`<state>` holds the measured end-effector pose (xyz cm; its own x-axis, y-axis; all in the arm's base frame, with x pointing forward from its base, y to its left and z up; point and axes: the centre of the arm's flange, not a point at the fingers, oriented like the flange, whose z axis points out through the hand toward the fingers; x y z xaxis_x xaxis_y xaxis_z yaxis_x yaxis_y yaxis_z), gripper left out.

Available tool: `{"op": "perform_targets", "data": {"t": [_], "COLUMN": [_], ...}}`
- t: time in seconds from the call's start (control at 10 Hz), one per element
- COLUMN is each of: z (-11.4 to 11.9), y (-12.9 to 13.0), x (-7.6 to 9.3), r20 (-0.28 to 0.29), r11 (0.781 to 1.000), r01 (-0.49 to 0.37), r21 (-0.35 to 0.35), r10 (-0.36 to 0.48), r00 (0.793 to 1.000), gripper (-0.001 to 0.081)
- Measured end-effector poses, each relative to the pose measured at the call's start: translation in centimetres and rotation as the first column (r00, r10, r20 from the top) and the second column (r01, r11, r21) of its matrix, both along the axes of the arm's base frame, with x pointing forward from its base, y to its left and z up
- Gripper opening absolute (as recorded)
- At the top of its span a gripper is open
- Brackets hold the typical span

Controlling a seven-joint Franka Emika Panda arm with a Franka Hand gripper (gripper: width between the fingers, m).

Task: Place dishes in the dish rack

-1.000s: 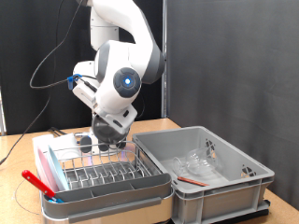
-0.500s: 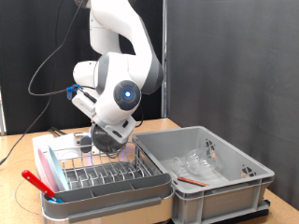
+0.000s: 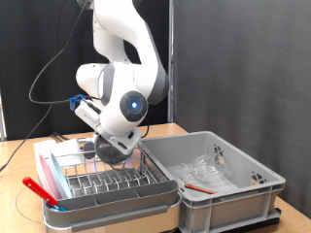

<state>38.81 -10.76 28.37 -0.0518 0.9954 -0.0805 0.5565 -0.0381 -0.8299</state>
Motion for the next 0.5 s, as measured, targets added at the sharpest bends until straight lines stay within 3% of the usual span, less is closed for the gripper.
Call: {"op": "perform_targets", "data": {"t": [0.5], "z": [-1.10], "y": [-0.07], "x": [0.35], "r20": [-0.013], "r11": [1.000], "r01": [0.000], "r21": [0.012], "r10": [0.000], "r00": [1.000], "gripper": [0.0031]}}
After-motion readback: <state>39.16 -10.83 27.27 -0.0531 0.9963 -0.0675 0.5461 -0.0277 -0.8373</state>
